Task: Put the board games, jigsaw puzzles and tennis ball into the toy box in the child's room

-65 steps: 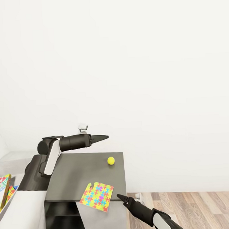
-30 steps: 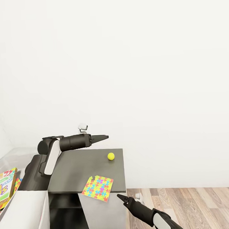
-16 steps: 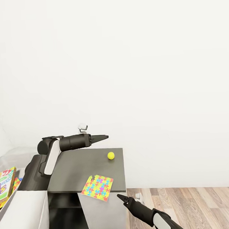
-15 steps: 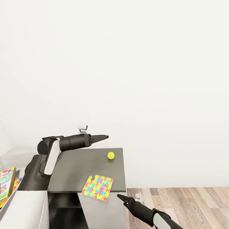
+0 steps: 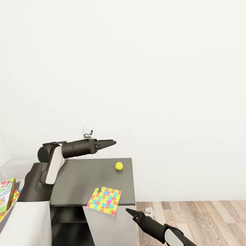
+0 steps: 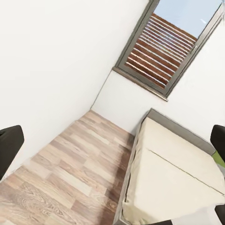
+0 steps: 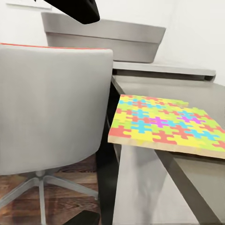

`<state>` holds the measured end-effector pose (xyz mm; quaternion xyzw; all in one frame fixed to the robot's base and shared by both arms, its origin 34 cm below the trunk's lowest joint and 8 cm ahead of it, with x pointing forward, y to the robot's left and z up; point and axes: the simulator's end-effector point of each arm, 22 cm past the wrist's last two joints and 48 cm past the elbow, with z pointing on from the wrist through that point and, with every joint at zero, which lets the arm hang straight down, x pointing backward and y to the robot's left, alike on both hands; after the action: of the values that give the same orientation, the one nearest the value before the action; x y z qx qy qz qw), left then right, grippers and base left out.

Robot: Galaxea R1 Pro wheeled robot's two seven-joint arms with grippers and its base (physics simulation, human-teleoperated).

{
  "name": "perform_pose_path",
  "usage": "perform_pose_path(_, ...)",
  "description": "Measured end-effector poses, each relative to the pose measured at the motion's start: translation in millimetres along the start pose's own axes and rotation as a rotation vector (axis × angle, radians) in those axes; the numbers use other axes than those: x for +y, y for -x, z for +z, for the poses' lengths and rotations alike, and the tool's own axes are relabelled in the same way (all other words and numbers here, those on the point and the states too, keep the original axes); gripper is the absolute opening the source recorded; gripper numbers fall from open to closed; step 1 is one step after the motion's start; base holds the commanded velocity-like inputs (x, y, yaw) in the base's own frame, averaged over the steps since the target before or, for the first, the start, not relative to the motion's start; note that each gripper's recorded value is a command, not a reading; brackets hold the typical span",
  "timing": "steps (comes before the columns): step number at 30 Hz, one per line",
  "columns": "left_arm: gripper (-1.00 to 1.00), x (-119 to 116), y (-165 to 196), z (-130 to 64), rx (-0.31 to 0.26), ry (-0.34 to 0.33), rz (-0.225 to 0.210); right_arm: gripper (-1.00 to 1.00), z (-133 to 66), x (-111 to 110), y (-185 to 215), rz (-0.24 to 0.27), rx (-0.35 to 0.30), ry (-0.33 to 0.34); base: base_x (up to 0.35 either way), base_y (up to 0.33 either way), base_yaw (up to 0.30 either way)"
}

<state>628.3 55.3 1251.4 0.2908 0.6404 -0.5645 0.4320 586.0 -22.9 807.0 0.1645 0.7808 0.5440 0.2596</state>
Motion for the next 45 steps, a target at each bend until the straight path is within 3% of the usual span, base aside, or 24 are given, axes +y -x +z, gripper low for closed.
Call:
perform_pose_path(8, 1.0, -16, 41, -4.9, -0.002, -0.021, 0.128, 1.0, 3.8, -8, 1, -0.001, -0.005, 0.003, 0.0, 0.0, 0.0)
perform_pose_path(12, 1.0, -18, 43, -10.6, 0.017, -0.025, 0.159, 1.0, 4.4, -13, 2, -0.002, -0.008, 0.002, 0.0, 0.0, 0.0)
perform_pose_path(15, 1.0, -26, 37, -10.7, 0.047, -0.064, 0.177, 1.0, -0.5, -23, 8, -0.007, -0.015, -0.01, 0.0, 0.0, 0.0)
perform_pose_path(21, 1.0, -35, 15, -3.9, 0.112, -0.104, 0.201, 1.0, -3.9, -37, 13, -0.014, -0.021, -0.022, 0.0, 0.0, 0.0)
perform_pose_path(30, 1.0, -32, -1, -5.4, 0.141, -0.111, 0.219, 1.0, -0.3, -49, 11, -0.02, -0.016, -0.025, 0.0, 0.0, 0.0)
perform_pose_path(34, 1.0, -37, -9, -8.2, 0.151, -0.144, 0.219, 1.0, 0.7, -55, 11, -0.021, -0.017, -0.026, 0.0, 0.0, 0.0)
perform_pose_path(38, 1.0, -37, -15, -16.7, 0.162, -0.165, 0.219, 1.0, 2.5, -60, 10, -0.021, -0.018, -0.025, 0.0, 0.0, 0.0)
perform_pose_path(45, 1.0, -31, -15, -38.4, 0.179, -0.145, 0.22, 1.0, 3.5, -59, 9, -0.022, -0.016, -0.023, 0.0, 0.0, 0.0)
